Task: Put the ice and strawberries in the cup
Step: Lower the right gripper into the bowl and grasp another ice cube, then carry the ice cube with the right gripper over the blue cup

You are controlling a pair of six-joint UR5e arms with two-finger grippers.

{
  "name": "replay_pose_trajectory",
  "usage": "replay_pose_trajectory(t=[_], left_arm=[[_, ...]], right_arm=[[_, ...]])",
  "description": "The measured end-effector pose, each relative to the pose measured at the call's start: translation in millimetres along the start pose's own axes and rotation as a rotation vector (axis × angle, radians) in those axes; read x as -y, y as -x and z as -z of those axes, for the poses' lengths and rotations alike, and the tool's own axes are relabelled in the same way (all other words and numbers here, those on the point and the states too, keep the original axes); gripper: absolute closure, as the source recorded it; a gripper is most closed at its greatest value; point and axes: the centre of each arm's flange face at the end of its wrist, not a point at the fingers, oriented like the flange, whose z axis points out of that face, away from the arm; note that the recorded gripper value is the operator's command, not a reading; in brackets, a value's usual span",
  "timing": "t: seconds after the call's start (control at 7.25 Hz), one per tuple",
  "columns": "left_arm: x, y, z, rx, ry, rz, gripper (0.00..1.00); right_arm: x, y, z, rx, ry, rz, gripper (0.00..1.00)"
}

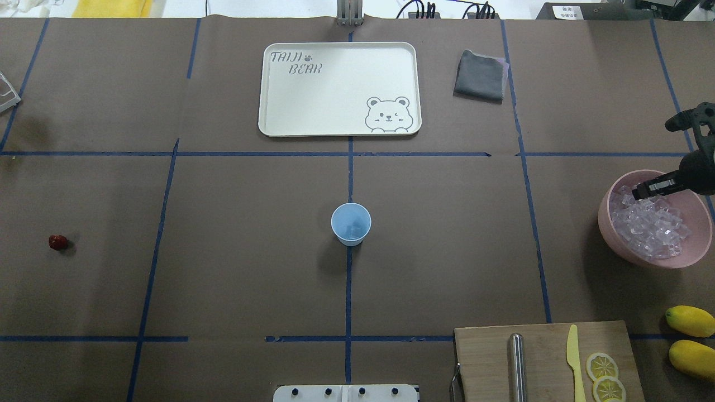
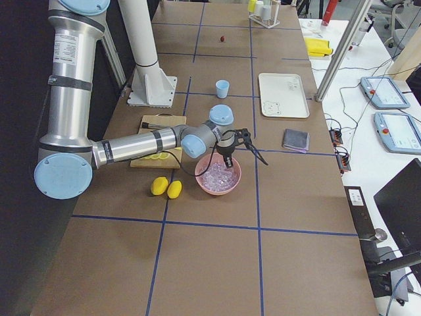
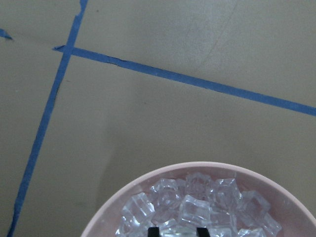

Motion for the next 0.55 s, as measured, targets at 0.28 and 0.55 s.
replay_pose_trajectory(t=[0.28,0.55], left_arm=[[0.1,-0.2,0.0,0.0,0.0,0.0,0.0],[0.2,0.0,-0.3,0.0,0.001,0.001,0.0]], right_arm=[[33.5,43.7,40.6,-0.016,0.021,-0.032,1.0],[69.5,98.3,76.5,-0.021,0.04,-0.043,1.0]])
